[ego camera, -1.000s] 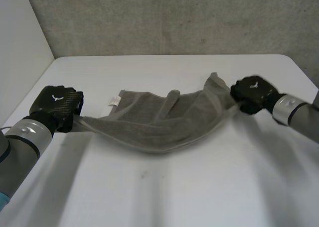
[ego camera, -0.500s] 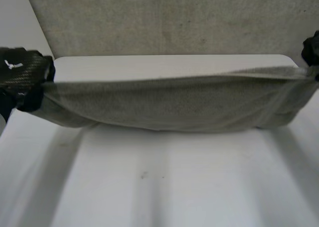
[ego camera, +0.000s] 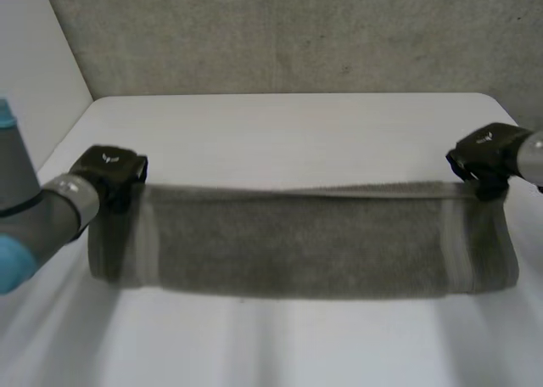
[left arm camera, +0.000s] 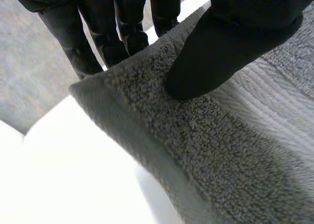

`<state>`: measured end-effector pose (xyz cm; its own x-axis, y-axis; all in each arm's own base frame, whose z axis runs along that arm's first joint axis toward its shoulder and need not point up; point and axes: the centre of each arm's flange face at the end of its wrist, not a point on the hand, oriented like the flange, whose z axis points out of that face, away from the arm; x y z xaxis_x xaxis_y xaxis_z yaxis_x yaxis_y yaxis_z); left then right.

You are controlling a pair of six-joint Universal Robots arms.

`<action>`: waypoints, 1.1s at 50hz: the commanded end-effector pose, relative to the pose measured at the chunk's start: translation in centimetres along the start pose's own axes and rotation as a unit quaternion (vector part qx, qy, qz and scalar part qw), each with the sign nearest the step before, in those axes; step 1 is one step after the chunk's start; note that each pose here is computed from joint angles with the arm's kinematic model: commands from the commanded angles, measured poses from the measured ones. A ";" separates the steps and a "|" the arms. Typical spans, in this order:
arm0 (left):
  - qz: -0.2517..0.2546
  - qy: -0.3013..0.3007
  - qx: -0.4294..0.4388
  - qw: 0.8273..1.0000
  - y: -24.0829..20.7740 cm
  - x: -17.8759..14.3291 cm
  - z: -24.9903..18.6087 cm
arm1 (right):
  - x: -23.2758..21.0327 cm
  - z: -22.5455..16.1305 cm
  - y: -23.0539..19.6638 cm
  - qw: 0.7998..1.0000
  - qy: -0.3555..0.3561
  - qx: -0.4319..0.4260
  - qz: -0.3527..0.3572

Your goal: Fold the towel.

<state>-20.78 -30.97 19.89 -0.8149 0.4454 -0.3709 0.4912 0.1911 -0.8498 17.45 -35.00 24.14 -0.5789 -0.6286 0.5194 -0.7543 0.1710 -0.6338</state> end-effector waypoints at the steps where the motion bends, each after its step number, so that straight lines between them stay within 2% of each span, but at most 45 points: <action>1: 0.021 -0.095 0.201 0.975 -7.1 -4.1 5.1 | 4.2 2.8 -5.4 0.978 0.137 0.157 0.026; 2: 0.021 -0.095 0.201 0.975 -7.1 -4.1 5.1 | 5.7 2.1 -7.4 0.958 0.183 0.219 0.033; 3: 0.025 -0.128 0.264 0.956 -9.2 -5.1 5.0 | 7.3 0.9 -9.2 0.931 0.230 0.279 0.038; 4: 0.026 -0.158 0.333 0.929 -11.6 -6.1 4.3 | 7.4 0.8 -9.2 0.931 0.230 0.280 0.038; 5: 0.026 -0.158 0.334 0.929 -11.6 -6.1 4.3 | 8.5 -0.6 -10.6 0.903 0.271 0.332 0.040; 6: 0.019 -0.182 0.396 0.900 -13.9 -7.0 3.1 | 8.6 -0.6 -10.6 0.902 0.271 0.333 0.040; 7: 0.005 -0.200 0.445 0.873 -15.6 -7.7 1.9 | 9.4 -2.0 -11.4 0.875 0.306 0.374 0.041; 8: 0.005 -0.200 0.445 0.873 -15.6 -7.8 1.9 | 9.9 -3.3 -12.1 0.851 0.331 0.405 0.035; 9: -0.014 -0.212 0.476 0.853 -16.6 -8.3 0.9 | 9.9 -3.4 -12.1 0.851 0.331 0.406 0.035; 10: -0.014 -0.212 0.476 0.853 -16.6 -8.4 0.9 | 9.8 -4.2 -12.2 0.840 0.342 0.419 0.031; 11: -0.035 -0.212 0.489 0.845 -17.1 -8.7 0.2 | 9.5 -4.4 -12.1 0.843 0.339 0.416 0.031; 12: -0.050 -0.208 0.489 0.846 -17.1 -8.9 0.0 | 9.5 -4.4 -12.0 0.843 0.339 0.416 0.031; 13: -0.050 -0.208 0.489 0.846 -17.1 -8.9 0.0 | 9.2 -4.0 -11.5 0.855 0.327 0.401 0.036; 14: -0.064 -0.195 0.469 0.859 -16.2 -8.7 0.3 | 8.6 -3.5 -10.9 0.869 0.309 0.384 0.044; 15: -0.064 -0.195 0.469 0.859 -16.2 -8.7 0.3 | 8.6 -3.5 -10.9 0.869 0.309 0.383 0.044; 17: -0.074 -0.172 0.413 0.891 -13.9 -7.5 1.4 | 6.8 -2.4 -9.7 0.902 0.257 0.342 0.056; 18: -0.074 -0.172 0.412 0.892 -13.9 -7.4 1.5 | 6.8 -2.4 -9.6 0.902 0.257 0.342 0.057; 19: -0.076 -0.159 0.383 0.907 -12.5 -6.8 1.9 | 6.0 -1.6 -8.9 0.916 0.232 0.322 0.063; 20: -0.076 -0.159 0.383 0.907 -12.5 -6.8 1.9 | 6.0 -1.5 -8.9 0.916 0.232 0.322 0.063; 22: -0.080 -0.122 0.319 0.936 -9.1 -5.0 3.2 | 4.4 0.0 -7.4 0.936 0.188 0.289 0.073; 23: -0.080 -0.122 0.319 0.936 -9.1 -5.0 3.2 | 4.4 0.0 -7.4 0.936 0.188 0.289 0.073; 25: -0.086 -0.093 0.262 0.957 -5.7 -3.2 4.1 | 3.2 1.6 -5.7 0.948 0.157 0.263 0.083; 26: -0.086 -0.092 0.262 0.957 -5.7 -3.2 4.1 | 3.2 1.6 -5.7 0.948 0.156 0.263 0.083; 28: -0.083 -0.077 0.209 0.971 -2.6 -1.8 4.9 | 1.6 3.4 -4.0 0.959 0.127 0.235 0.091; 29: -0.083 -0.077 0.208 0.971 -2.5 -1.8 4.9 | 1.6 3.4 -4.0 0.959 0.127 0.235 0.092; 31: -0.063 -0.066 0.162 0.983 0.3 -0.5 5.1 | -0.4 5.4 -1.5 0.974 0.095 0.187 0.089; 32: -0.063 -0.066 0.161 0.983 0.3 -0.5 5.1 | -0.4 5.4 -1.5 0.974 0.095 0.187 0.089; 34: -0.024 -0.056 0.121 0.991 2.6 0.7 4.6 | -2.4 6.4 0.8 0.987 0.060 0.129 0.074; 37: -0.002 -0.049 0.103 0.993 3.6 1.3 4.2 | -3.2 6.4 1.6 0.992 0.041 0.103 0.059; 39: 0.034 -0.043 0.073 0.996 4.9 1.8 3.0 | -4.2 5.5 2.6 0.998 0.007 0.057 0.033; 40: 0.034 -0.043 0.073 0.996 4.9 1.8 3.0 | -4.2 5.5 2.6 0.998 0.007 0.056 0.033; 42: 0.058 -0.033 0.048 0.997 4.9 2.0 1.0 | -4.3 3.6 3.8 0.999 -0.031 0.001 0.027; 43: 0.058 -0.033 0.048 0.997 4.9 2.0 1.0 | -4.3 3.5 3.8 0.999 -0.031 0.000 0.027; 45: 0.067 -0.016 0.006 0.998 4.6 1.9 -1.7 | -4.0 -0.1 4.0 0.996 -0.072 -0.047 0.023; 46: 0.067 -0.016 0.006 0.998 4.6 1.9 -1.7 | -4.0 -0.2 4.0 0.996 -0.072 -0.048 0.023; 48: 0.063 0.006 -0.042 0.997 4.1 1.8 -5.1 | -3.8 -3.5 4.0 0.990 -0.110 -0.079 0.024; 49: 0.063 0.006 -0.042 0.997 4.1 1.8 -5.2 | -3.8 -3.5 4.0 0.990 -0.111 -0.079 0.024; 50: 0.057 0.015 -0.058 0.997 3.5 1.7 -7.0 | -3.6 -4.7 4.1 0.989 -0.118 -0.090 0.019; 55: 0.043 0.032 -0.087 0.995 2.6 1.4 -10.5 | -1.9 -7.3 3.2 0.994 -0.080 -0.071 -0.007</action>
<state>-18.34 -23.93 18.50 -0.7408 0.4914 -0.4579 0.6155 0.2238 -0.7557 15.12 -29.14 22.17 -0.5343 -0.7617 0.3664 -0.7893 0.2945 -0.5387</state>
